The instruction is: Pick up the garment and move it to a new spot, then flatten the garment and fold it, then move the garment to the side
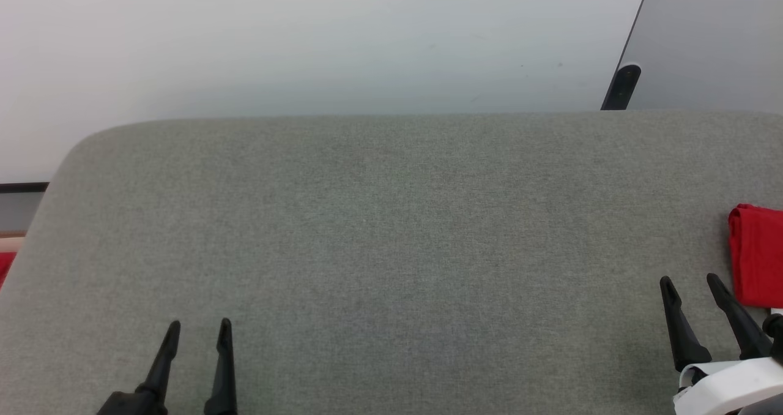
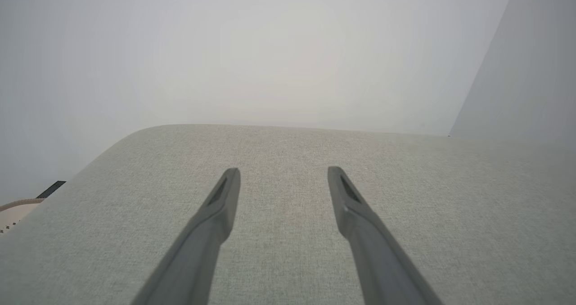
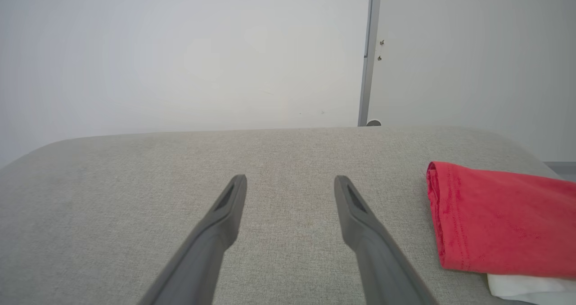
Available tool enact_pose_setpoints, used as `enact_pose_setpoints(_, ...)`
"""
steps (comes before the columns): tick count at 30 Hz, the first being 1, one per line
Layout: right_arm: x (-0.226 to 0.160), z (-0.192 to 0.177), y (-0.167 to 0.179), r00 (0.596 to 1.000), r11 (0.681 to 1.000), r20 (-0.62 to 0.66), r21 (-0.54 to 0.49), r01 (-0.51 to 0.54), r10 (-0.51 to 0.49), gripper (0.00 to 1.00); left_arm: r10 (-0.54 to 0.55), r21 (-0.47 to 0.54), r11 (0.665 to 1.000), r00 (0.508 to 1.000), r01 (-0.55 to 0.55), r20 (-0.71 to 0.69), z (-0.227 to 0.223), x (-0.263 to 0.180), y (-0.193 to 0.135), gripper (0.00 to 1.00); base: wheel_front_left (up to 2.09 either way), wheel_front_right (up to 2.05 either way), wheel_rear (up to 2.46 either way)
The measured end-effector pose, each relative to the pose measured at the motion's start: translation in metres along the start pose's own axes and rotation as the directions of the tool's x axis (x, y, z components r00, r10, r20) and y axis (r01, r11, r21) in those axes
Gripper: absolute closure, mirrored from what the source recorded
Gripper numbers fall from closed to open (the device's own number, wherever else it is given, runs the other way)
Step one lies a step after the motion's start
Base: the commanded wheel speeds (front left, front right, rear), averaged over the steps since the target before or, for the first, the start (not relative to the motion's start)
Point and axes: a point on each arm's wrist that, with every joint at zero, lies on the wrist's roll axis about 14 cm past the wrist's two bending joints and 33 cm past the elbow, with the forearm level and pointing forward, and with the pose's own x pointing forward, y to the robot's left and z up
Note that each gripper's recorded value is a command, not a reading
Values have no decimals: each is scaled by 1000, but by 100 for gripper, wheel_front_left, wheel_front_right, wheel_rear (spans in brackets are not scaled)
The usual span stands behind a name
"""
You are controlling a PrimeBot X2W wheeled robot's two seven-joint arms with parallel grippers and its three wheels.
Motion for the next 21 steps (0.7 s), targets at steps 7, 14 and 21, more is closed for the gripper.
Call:
enact_pose_setpoints(7, -2, 2, 5, 1000, 1000, -3, 8, -5, 5, 0, -2, -2, 1000, 1000, 2, 3, 1, -1, -1, 0, 0, 0, 0)
enact_pose_setpoints(14, 0, 4, 8, 1000, 1000, 5, 17, -7, 7, 0, -4, 0, 1000, 1000, 4, 2, 1, -2, -1, 0, 0, 0, 0)
enact_pose_setpoints(21, 0, 4, 10, 1000, 1000, 8, 23, -8, 8, 0, 3, -17, 1000, 1000, -3, -1, -1, -2, 0, 0, 0, 0, 0)
